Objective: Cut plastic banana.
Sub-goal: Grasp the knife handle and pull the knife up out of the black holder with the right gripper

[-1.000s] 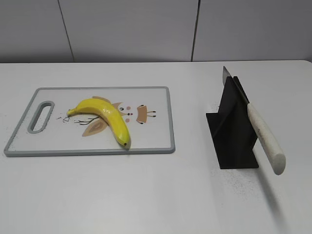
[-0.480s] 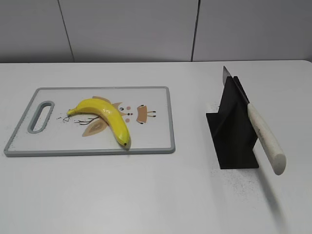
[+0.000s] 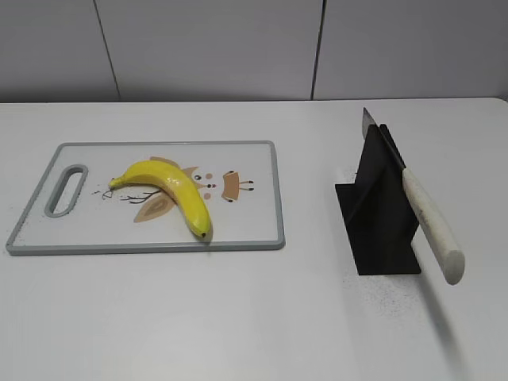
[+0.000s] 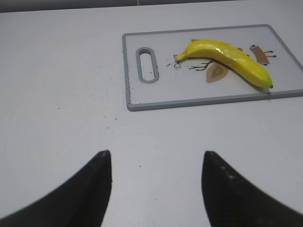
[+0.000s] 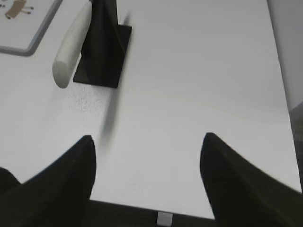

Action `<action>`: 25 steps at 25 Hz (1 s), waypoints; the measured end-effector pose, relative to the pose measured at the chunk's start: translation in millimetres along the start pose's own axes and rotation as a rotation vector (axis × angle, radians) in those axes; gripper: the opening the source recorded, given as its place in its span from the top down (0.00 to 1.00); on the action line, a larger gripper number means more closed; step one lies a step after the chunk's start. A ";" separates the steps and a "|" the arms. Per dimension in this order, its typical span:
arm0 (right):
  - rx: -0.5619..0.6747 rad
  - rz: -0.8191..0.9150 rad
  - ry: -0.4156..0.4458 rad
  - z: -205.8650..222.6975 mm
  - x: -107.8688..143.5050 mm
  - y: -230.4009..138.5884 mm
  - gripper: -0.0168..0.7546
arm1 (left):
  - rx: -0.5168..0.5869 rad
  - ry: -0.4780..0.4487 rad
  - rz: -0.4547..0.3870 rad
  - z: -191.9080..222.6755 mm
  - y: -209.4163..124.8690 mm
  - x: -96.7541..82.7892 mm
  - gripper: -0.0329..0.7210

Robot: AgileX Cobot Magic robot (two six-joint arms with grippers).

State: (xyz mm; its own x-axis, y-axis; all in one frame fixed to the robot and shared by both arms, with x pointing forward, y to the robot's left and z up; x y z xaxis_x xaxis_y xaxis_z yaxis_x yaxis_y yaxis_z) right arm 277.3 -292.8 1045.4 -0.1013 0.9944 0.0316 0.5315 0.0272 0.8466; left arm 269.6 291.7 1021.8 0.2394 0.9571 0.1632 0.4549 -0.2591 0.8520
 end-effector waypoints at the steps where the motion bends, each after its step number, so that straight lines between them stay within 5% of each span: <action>1: 0.048 0.003 -0.003 2.1 -0.1 5.7 0.30 | 0.000 0.000 0.000 0.0 0.0 0.0 0.18; 12: 0.272 0.106 0.090 29.8 17.0 66.1 0.32 | 0.000 0.000 0.000 0.0 0.0 0.0 0.18; 19: 0.499 0.043 0.160 78.8 49.6 85.8 0.32 | 0.000 0.000 0.000 0.0 0.0 0.0 0.18; 25: 0.673 0.034 0.128 133.7 68.2 94.2 0.32 | 0.000 0.000 0.000 0.0 0.0 0.0 0.18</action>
State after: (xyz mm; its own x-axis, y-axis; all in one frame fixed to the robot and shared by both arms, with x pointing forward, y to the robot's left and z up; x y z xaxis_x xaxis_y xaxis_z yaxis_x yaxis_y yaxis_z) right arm 432.8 -208.8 1056.3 -0.1522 0.9769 0.1501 0.9387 0.0953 0.3313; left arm 269.6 291.7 1021.8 0.2394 0.9571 0.1632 0.4549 -0.2591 0.8520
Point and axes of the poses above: a point on each arm's last joint axis where the gripper is mounted, z pointing out along that axis toward the gripper, x along the wrist's bending axis when the last joint is at zero, y = z × x, the point moved 4 cm from there along z, pointing out along that axis toward the gripper, and after that the axes turned 6 degrees about z, right-handed, at the moved point
